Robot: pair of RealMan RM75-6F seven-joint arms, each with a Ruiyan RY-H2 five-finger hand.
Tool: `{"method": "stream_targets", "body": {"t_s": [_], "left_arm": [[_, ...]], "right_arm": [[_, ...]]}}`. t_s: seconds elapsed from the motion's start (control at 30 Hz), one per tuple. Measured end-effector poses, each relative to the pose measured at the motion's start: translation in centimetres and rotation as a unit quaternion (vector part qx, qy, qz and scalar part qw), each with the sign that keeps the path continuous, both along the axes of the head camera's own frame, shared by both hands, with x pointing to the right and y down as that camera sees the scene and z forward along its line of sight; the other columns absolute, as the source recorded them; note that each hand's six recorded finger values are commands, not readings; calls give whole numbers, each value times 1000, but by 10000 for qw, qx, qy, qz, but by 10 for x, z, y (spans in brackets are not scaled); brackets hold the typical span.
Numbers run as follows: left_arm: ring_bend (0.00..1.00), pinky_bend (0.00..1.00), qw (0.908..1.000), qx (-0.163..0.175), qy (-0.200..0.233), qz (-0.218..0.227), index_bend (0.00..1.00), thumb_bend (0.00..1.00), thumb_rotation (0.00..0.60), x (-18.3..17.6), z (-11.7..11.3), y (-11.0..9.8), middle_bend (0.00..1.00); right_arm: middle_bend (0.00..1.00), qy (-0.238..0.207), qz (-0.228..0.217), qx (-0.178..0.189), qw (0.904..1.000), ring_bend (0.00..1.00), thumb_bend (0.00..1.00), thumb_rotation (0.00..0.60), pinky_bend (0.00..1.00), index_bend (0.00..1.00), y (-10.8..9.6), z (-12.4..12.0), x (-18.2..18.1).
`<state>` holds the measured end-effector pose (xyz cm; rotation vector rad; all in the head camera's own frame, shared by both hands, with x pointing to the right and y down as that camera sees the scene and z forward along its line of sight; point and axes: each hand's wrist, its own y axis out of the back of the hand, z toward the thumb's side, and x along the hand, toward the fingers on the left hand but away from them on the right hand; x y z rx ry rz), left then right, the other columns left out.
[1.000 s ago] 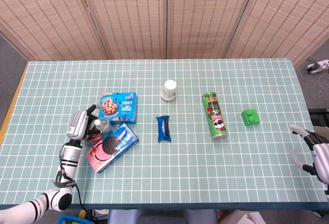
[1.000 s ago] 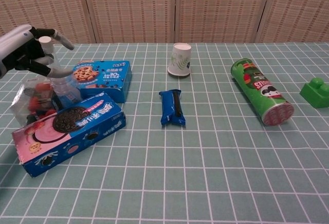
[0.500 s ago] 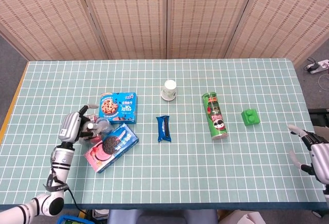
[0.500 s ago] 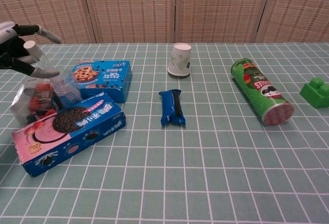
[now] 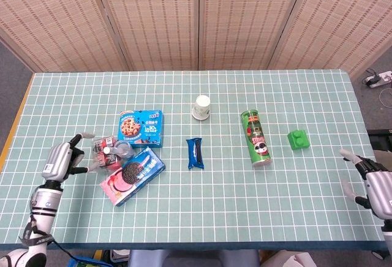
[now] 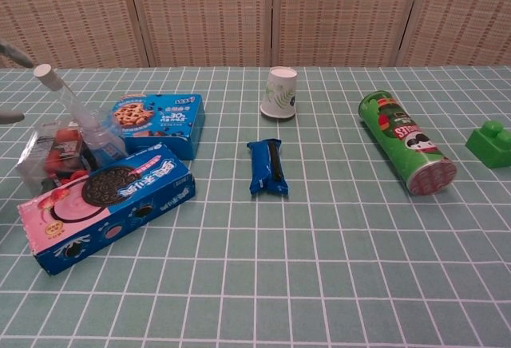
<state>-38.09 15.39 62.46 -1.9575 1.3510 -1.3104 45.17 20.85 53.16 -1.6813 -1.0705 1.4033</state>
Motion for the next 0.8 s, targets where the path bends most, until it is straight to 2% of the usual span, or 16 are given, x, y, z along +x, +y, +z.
{"method": "stream_targets", "body": {"t_s": [0.13, 0.3, 0.4, 0.57, 0.63, 0.8], "left_arm": [[1000, 1000, 9997, -110, -157, 165, 387, 35, 600, -14, -16, 12, 1000], [1000, 1000, 9977, 99, -587, 326, 394, 57, 600, -29, -35, 25, 1000], [1000, 1000, 9926, 192, -1087, 501, 403, 72, 600, -38, -41, 35, 1000], [1000, 1000, 9769, 132, -1970, 816, 406, 79, 600, -55, -47, 61, 1000], [1000, 1000, 9723, 59, -2163, 881, 405, 81, 600, -61, -48, 73, 1000], [1000, 1000, 9698, 99, -2284, 854, 404, 84, 600, -71, -49, 80, 1000]], "right_arm": [[307, 86, -40, -37, 9999, 287, 361, 600, 372, 200, 1, 3, -2], [308, 216, -87, -99, 9997, 287, 361, 600, 372, 200, 2, 8, -5], [308, 297, -114, -134, 9994, 287, 362, 600, 372, 200, 3, 12, -8], [308, 421, -137, -197, 9988, 287, 361, 600, 372, 200, 4, 18, -10], [308, 467, -143, -219, 9986, 287, 362, 600, 372, 200, 5, 20, -11], [308, 523, -140, -237, 9983, 287, 362, 600, 372, 200, 5, 22, -12]]}}
